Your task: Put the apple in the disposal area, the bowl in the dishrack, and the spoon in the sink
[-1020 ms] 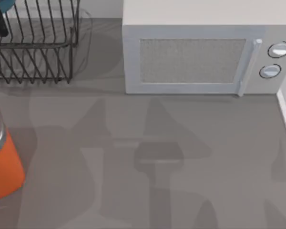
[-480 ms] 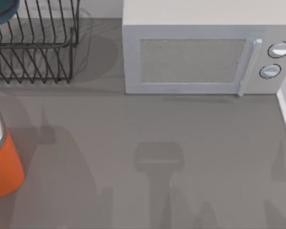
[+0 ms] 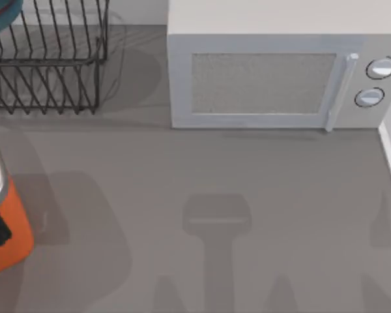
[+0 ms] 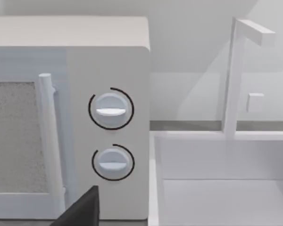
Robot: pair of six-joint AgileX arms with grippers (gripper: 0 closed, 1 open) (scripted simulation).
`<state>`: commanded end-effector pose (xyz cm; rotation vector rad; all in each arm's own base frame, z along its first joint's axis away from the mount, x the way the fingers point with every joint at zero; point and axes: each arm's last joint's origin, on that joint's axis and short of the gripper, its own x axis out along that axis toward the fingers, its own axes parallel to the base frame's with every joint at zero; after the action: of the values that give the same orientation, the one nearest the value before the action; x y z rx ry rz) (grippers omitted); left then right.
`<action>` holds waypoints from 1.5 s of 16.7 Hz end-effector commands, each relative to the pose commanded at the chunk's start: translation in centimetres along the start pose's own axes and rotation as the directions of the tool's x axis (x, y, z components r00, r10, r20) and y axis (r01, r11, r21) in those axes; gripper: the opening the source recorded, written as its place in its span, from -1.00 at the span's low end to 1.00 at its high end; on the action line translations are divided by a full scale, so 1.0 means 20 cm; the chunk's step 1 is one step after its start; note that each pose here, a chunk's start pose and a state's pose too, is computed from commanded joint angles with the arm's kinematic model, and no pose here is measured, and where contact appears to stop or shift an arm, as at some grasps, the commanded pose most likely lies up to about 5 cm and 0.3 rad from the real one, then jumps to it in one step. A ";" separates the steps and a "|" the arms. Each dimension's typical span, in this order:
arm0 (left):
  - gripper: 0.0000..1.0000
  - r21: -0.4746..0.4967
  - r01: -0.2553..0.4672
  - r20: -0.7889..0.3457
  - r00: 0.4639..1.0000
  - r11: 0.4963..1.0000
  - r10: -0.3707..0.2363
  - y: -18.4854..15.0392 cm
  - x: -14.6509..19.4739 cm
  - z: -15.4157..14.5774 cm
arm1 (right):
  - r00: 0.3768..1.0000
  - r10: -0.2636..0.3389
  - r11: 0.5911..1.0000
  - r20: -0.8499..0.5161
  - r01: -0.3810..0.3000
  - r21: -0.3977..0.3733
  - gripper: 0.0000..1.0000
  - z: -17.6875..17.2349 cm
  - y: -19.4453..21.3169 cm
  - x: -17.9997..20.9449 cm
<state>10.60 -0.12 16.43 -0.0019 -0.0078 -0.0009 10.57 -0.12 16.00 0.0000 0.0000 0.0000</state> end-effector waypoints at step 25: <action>1.00 0.002 -0.001 -0.008 1.000 1.000 0.001 0.00 0.00 -0.02 | 0.201 -0.074 0.699 -0.977 0.709 0.093 1.00 0.16 -0.34 0.46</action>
<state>10.57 -0.12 16.00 0.0000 0.0000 0.0000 19.79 -6.92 19.25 0.6133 1.2614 -0.5976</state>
